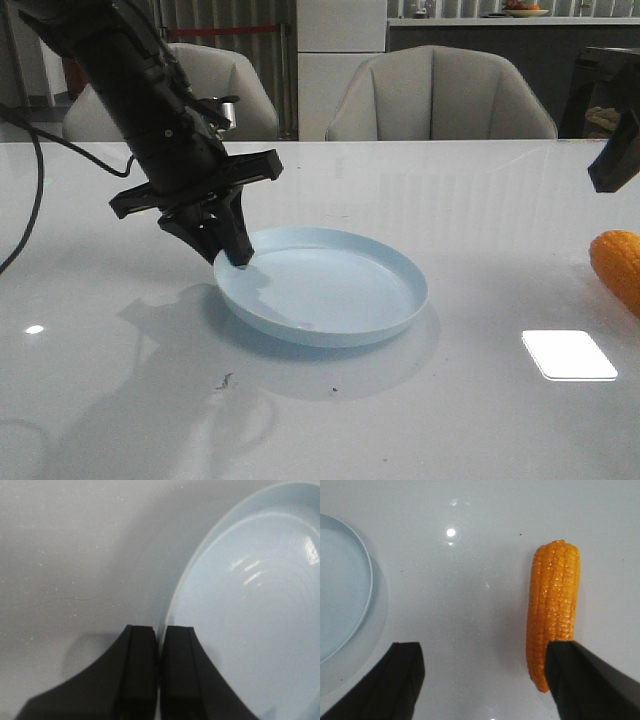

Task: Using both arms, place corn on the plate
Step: 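Open the left gripper and lift it away from the plate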

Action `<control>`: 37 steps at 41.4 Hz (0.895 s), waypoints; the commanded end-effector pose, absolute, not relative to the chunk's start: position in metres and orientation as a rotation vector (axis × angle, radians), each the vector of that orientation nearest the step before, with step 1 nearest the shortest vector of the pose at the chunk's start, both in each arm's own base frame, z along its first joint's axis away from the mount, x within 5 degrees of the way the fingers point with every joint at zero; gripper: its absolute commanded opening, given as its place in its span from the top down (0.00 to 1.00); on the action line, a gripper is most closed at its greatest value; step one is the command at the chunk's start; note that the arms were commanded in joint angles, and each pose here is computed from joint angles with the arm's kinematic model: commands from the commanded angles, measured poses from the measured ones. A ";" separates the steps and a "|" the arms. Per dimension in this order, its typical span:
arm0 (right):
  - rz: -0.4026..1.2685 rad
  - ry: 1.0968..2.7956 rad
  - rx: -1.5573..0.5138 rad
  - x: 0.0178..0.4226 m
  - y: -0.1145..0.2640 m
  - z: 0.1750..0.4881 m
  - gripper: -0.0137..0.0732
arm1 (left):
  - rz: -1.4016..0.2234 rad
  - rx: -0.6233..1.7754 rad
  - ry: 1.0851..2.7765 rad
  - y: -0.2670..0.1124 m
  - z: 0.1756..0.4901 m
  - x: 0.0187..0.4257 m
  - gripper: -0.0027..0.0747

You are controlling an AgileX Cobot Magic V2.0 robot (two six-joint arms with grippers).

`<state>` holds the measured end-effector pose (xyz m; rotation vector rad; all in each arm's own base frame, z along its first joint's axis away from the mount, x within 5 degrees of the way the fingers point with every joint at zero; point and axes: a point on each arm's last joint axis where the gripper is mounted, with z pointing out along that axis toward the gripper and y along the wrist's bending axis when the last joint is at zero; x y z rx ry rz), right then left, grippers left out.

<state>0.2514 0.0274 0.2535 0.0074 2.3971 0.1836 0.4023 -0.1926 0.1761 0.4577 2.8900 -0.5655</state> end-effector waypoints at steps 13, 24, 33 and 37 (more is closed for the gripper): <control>0.178 2.290 0.022 0.257 0.025 0.273 0.15 | -0.528 0.520 2.760 -0.193 0.214 0.406 0.34; 0.178 2.293 0.021 0.256 0.025 0.273 0.15 | -0.362 0.594 2.568 -0.174 0.266 0.422 0.36; 0.178 2.293 0.021 0.256 0.025 0.273 0.15 | -0.241 0.512 2.312 -0.140 0.334 0.419 0.37; 0.179 2.294 0.021 0.256 0.025 0.272 0.15 | -0.220 0.444 2.225 -0.118 0.363 0.410 0.40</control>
